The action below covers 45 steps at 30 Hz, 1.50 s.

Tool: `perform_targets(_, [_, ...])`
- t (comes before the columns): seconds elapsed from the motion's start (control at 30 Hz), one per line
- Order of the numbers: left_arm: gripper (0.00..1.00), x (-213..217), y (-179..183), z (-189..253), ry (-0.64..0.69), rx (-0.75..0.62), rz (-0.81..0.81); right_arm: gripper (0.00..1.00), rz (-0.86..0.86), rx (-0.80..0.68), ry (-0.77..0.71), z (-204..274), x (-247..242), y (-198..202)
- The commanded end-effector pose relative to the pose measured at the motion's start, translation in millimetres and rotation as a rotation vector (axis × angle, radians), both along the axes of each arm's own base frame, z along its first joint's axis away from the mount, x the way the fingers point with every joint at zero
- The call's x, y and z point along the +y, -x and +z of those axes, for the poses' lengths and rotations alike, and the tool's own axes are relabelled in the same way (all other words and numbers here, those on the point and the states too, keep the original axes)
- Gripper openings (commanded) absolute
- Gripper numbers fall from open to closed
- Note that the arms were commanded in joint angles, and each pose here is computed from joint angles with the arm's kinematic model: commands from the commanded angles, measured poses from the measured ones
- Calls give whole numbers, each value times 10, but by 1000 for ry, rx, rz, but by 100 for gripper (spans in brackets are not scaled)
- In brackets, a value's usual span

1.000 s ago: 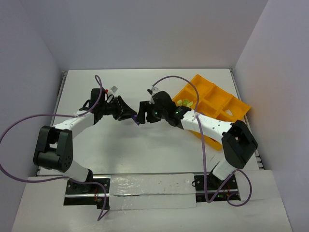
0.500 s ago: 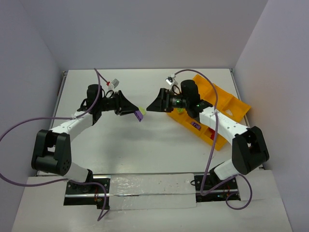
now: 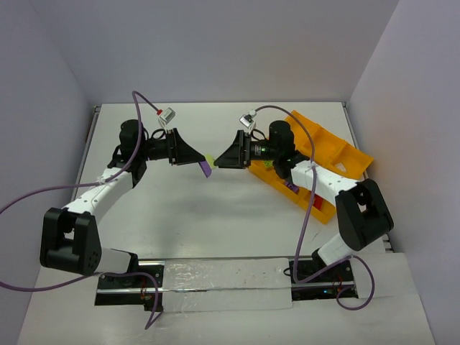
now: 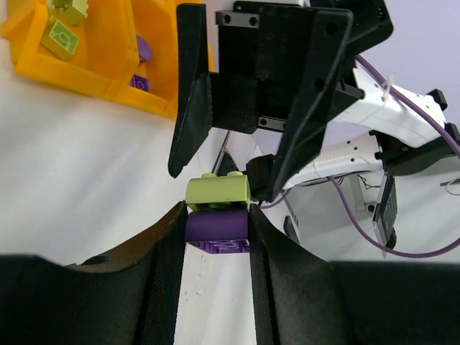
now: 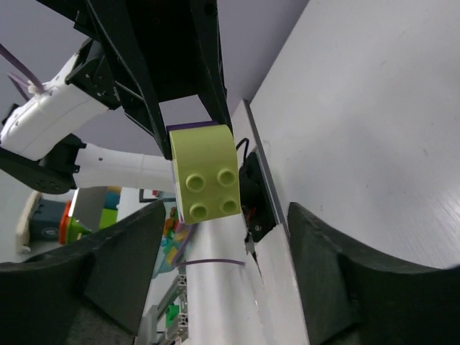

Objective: Sort the legos into containers by color

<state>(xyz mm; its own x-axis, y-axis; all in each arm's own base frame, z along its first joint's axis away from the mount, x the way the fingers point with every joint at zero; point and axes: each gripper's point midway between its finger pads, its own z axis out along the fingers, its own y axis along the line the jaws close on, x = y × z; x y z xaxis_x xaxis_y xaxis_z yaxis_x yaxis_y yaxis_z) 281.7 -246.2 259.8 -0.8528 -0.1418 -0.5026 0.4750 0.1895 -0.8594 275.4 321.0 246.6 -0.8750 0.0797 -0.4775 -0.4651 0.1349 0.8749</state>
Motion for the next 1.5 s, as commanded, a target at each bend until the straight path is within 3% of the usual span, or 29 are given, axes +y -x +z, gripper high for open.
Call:
perform_targets(0.0, [0,0,71,348,38,-143,-45,69,49,-45,-103,253,56,37])
perform_targets(0.43, [0,0,117,334,37,-140,-40,54,133,0,-158,237,330,190])
perform_targets(0.5, [0,1,121,331,37,-139,-42,39,128,4,-164,232,336,194])
perform_targets(0.53, [0,1,122,336,37,-140,-43,37,118,4,-165,233,334,177])
perform_targets(0.63, [0,4,130,337,35,-144,-43,3,81,9,-168,212,312,155])
perform_targets(0.67, [0,5,138,333,34,-145,-45,0,66,10,-169,212,300,147])
perform_targets(1.17, [0,46,136,115,-4,-108,-15,0,-278,84,-121,-131,-346,-313])
perform_targets(1.27, [0,51,85,110,-16,-104,6,0,-375,65,-6,-244,-444,-436])
perform_targets(1.37, [0,70,-64,39,-68,-53,80,0,-653,45,338,-601,-863,-739])
perform_targets(1.47, [0,105,-198,-120,-150,10,149,0,-810,-12,631,-768,-1351,-868])
